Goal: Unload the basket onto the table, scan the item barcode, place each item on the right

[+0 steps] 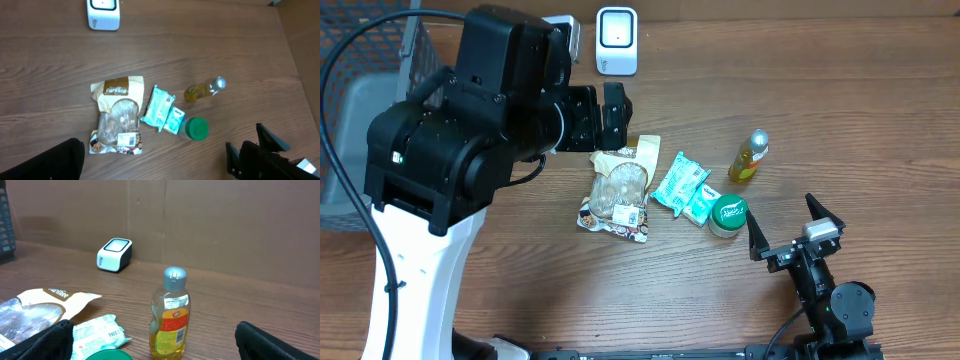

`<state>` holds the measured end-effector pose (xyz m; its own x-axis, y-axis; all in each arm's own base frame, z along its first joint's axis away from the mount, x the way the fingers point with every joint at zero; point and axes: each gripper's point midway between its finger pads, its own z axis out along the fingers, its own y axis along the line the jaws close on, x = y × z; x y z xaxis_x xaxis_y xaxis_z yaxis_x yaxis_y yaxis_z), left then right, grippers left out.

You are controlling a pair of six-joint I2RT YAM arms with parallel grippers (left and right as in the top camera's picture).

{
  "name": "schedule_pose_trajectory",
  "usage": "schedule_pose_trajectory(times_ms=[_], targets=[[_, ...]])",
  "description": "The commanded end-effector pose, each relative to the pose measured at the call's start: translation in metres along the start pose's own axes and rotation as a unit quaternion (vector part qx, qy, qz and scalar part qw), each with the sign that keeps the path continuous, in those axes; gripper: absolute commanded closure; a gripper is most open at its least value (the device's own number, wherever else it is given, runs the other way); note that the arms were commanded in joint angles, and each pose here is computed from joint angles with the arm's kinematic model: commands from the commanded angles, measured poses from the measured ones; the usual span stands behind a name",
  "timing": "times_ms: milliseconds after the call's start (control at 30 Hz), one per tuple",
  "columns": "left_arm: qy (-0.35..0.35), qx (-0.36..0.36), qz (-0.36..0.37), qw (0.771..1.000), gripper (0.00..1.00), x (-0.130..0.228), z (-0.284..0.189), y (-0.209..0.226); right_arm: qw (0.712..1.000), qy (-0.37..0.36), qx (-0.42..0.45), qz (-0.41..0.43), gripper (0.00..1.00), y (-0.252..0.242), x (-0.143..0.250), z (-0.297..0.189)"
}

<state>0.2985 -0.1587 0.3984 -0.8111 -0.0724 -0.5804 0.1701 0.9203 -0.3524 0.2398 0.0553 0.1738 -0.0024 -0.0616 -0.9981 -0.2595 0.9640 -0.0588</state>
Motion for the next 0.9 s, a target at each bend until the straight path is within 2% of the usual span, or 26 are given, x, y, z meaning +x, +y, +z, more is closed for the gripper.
schedule_pose_trajectory(times_ms=[0,667,767,867], targets=[[0.004,0.0,0.003,1.0,0.0,0.008,-0.004,0.004,1.0,-0.001,0.004,0.001,0.0,-0.002,0.002,0.0],[0.127,-0.057,-0.01,0.99,0.0,0.093,0.032,0.047,1.0,-0.001,0.004,0.001,0.0,-0.002,0.002,0.0],[0.102,-0.102,0.0,0.99,0.0,0.092,0.034,0.067,1.0,-0.001,0.004,0.001,0.0,-0.002,0.002,0.0],[0.039,-0.12,0.007,0.992,0.0,0.076,0.044,0.077,1.0,-0.001,0.004,0.001,0.0,-0.002,0.002,0.0]])
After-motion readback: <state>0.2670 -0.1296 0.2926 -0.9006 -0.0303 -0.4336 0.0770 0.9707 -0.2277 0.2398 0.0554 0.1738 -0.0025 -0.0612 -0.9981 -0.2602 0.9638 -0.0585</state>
